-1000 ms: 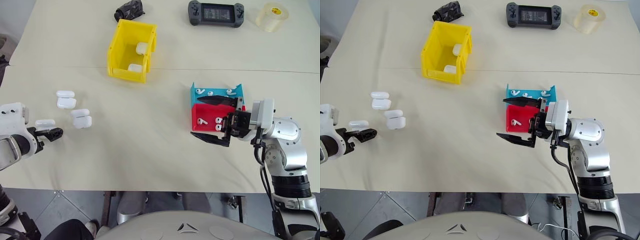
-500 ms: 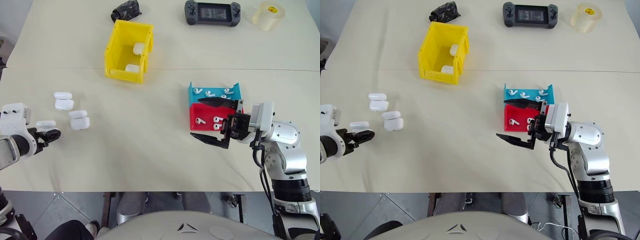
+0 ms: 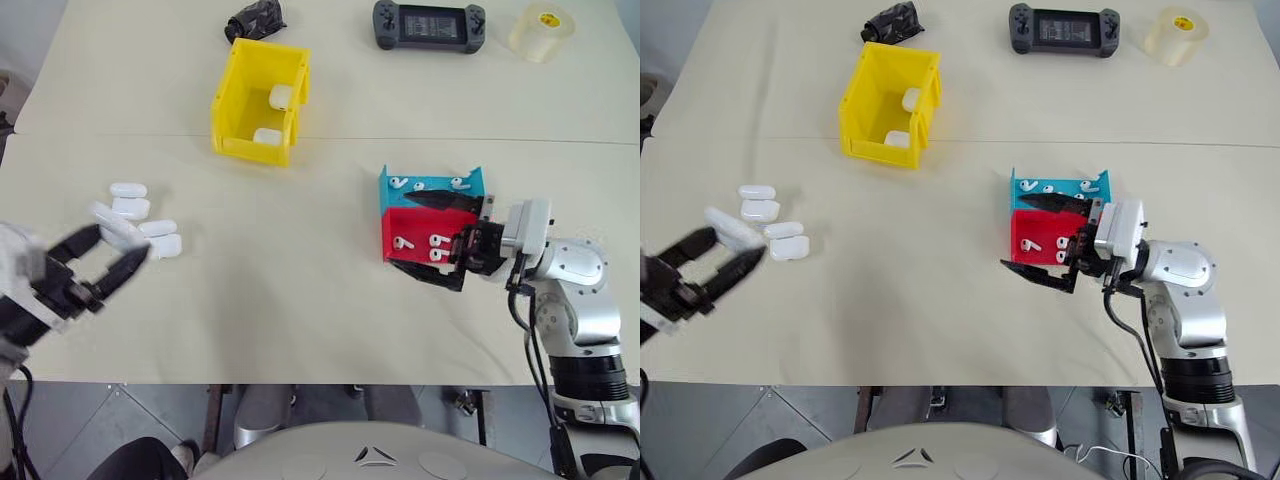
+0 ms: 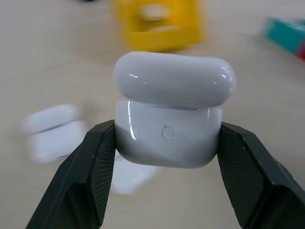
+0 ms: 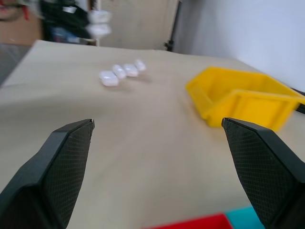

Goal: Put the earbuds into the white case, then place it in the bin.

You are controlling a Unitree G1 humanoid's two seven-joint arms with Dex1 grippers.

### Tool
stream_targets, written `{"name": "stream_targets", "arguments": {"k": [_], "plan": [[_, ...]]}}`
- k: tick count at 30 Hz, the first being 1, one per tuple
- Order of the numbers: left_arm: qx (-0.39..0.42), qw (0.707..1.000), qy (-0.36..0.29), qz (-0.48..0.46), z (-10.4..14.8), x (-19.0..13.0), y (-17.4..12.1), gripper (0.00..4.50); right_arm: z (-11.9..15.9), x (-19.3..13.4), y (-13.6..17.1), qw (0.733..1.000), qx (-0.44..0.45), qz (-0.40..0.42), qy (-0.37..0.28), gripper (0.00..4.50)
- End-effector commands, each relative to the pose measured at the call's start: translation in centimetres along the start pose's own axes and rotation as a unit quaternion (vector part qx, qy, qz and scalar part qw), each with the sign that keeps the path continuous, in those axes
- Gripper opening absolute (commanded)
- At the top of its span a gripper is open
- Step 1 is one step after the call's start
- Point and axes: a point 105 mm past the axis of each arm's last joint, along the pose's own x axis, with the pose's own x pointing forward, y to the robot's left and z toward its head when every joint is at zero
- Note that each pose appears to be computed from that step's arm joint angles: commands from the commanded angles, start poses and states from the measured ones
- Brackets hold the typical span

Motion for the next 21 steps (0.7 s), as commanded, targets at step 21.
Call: {"name": "stream_targets", "arguments": {"k": [21], "plan": [[0.04, 0.865, -0.293, -0.405, 2.6, 13.3, -15.4, 2.8, 0.6, -16.1, 1.5, 0.951, -0.034, -0.184, 0.246, 4.5]]}}
